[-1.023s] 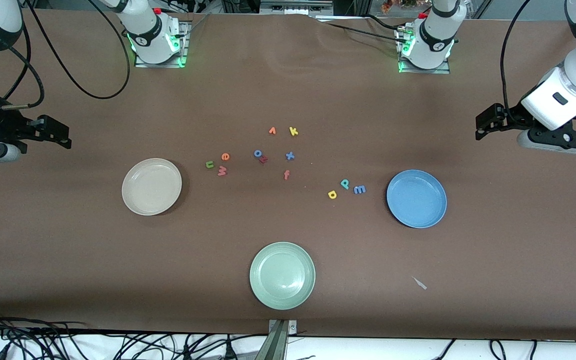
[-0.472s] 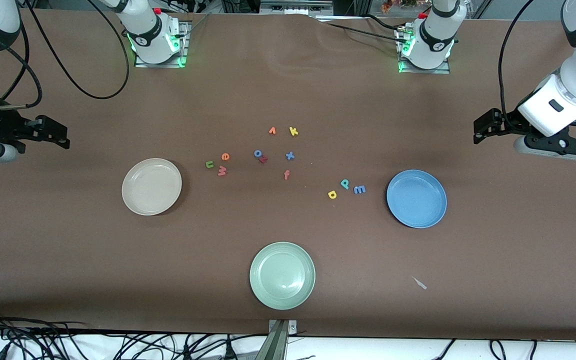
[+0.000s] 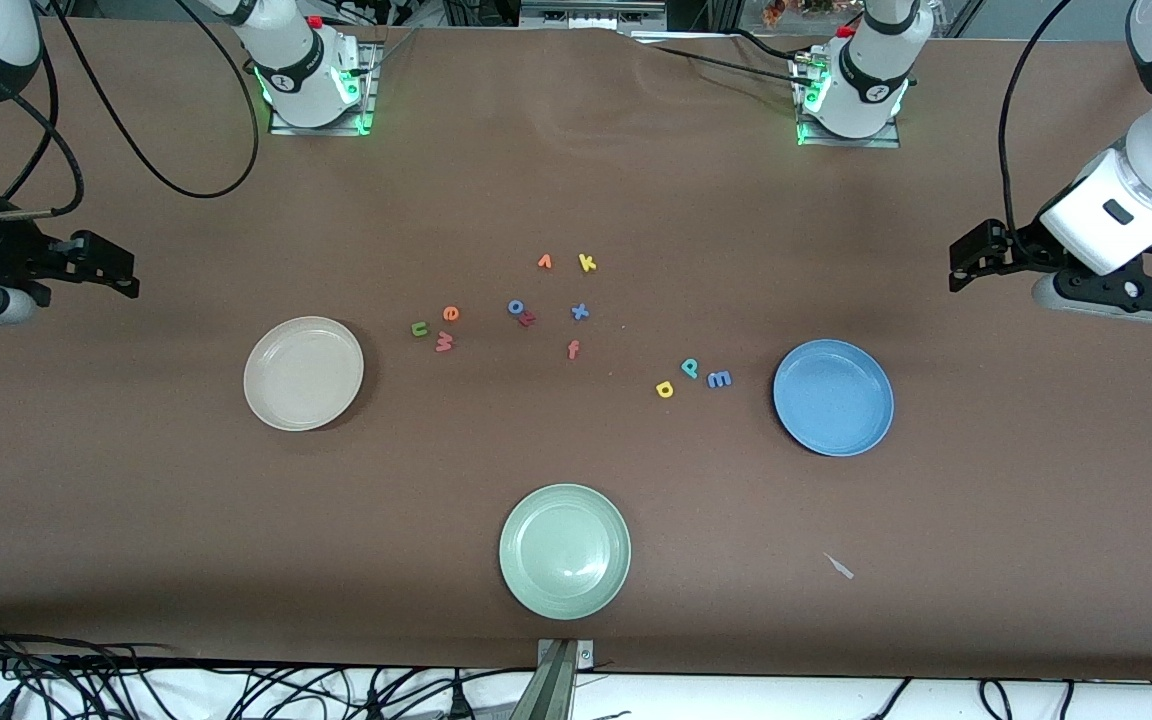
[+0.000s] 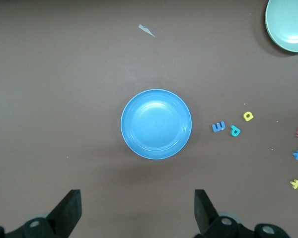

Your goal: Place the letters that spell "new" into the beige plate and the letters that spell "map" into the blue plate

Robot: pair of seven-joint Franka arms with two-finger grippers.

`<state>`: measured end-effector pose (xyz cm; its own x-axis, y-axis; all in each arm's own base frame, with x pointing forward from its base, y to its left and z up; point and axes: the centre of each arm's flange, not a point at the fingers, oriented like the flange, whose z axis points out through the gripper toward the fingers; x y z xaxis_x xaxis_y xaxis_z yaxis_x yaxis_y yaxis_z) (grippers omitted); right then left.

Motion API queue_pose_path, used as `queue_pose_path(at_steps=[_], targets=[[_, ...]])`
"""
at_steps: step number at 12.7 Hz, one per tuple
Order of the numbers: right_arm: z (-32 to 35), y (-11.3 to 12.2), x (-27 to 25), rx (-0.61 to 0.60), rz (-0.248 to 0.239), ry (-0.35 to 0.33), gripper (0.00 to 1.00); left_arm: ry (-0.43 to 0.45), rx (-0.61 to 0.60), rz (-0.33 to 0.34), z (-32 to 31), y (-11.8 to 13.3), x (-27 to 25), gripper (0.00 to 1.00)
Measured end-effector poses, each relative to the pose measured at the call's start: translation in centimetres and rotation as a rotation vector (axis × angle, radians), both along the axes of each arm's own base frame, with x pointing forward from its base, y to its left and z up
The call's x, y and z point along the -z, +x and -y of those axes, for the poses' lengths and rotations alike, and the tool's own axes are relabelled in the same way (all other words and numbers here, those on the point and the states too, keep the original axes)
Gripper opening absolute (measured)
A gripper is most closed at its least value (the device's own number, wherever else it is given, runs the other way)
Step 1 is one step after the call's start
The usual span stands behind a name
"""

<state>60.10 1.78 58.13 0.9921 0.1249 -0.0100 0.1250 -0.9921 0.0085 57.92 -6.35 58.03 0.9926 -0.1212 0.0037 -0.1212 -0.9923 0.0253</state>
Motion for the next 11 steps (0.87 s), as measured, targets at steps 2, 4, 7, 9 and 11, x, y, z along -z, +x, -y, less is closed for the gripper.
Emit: queue_pose_path(at_steps=[2, 4, 7, 9, 11], targets=[[0.0, 0.0, 0.0, 0.0, 0.0, 0.0, 1.0, 0.0, 0.0, -0.002, 0.01, 0.07, 0.11, 1.0], [0.01, 0.0, 0.0, 0.0, 0.0, 0.0, 1.0, 0.0, 0.0, -0.001, 0.01, 0.09, 0.1, 1.0], [0.08, 0.0, 0.0, 0.001, 0.0, 0.0, 1.0, 0.0, 0.0, 0.0, 0.01, 0.1, 0.05, 1.0], [0.11, 0.0, 0.0, 0.002, 0.0, 0.0, 1.0, 0.0, 0.0, 0.0, 0.02, 0.1, 0.04, 1.0], [0.42, 0.01, 0.01, 0.008, 0.0, -0.001, 1.0, 0.0, 0.002, -0.004, 0.1, 0.19, 0.28, 1.0]])
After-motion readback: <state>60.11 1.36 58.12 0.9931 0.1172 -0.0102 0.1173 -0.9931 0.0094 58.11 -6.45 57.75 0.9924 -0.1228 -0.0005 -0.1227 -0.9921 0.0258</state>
